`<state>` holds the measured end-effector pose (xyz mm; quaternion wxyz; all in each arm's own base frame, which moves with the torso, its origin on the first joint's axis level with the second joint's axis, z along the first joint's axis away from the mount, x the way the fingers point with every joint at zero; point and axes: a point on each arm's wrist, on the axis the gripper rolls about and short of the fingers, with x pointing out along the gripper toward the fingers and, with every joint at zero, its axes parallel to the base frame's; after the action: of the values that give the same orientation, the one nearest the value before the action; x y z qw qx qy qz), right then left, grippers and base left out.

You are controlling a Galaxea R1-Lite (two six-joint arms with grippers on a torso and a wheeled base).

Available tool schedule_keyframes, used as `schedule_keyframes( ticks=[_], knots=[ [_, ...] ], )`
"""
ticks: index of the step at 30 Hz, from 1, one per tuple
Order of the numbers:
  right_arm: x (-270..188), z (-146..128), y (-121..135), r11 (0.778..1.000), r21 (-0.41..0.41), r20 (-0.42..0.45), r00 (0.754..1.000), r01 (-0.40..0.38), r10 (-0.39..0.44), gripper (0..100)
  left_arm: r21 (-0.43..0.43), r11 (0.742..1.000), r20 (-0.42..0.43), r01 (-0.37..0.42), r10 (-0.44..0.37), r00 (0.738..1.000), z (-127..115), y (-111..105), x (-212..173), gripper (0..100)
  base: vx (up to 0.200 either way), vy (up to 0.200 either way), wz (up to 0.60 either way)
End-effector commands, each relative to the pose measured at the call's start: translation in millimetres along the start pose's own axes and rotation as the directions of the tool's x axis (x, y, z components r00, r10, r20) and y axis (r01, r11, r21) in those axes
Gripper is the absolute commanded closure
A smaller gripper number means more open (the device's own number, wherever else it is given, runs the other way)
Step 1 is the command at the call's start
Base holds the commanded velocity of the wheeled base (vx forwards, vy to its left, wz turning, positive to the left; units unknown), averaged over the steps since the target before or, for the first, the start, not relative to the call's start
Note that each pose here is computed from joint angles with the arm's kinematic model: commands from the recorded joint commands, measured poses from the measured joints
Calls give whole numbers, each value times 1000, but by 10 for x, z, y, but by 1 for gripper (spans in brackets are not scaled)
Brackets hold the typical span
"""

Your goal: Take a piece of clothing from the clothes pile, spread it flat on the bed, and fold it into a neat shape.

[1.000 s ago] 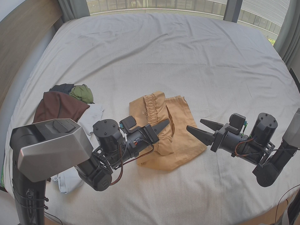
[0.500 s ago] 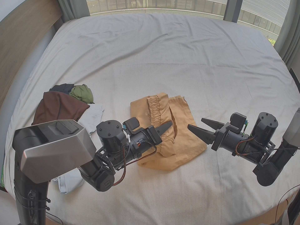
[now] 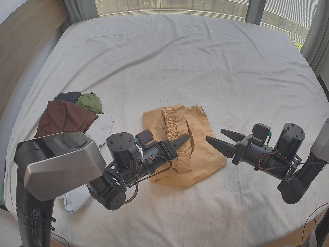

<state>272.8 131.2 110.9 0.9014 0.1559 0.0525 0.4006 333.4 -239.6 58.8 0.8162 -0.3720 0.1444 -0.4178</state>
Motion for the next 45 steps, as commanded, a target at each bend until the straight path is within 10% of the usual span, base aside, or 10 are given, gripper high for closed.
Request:
schedule_keyframes(
  ticks=[1, 14, 33, 40, 45],
  knots=[
    [5, 4, -5, 1000, -1, 2, 1000, 1, -1, 0, -1, 1000, -1, -4, 4, 1000, -3, 17, -1, 0, 0, 0, 0],
    [-10, 4, -36, 1000, 0, 2, 1000, 12, -12, 0, 3, 997, 42, -73, 73, 996, -31, 119, -84, 0, 0, 0, 0],
    [-29, -68, -70, 999, 15, -35, 999, 35, -35, 0, 163, 969, 58, -188, 181, 982, 583, -90, -1279, 0, 0, 0, 0],
    [-108, -233, -175, 991, 58, -157, 981, 123, -112, 0, 415, 871, 32, -264, 276, 961, 559, 92, -1563, 0, 0, 0, 0],
    [-129, -318, -276, 983, 70, -195, 969, 168, -151, 0, 464, 849, -16, -254, 295, 955, 555, 181, -1785, 0, 0, 0, 0]
  ],
)
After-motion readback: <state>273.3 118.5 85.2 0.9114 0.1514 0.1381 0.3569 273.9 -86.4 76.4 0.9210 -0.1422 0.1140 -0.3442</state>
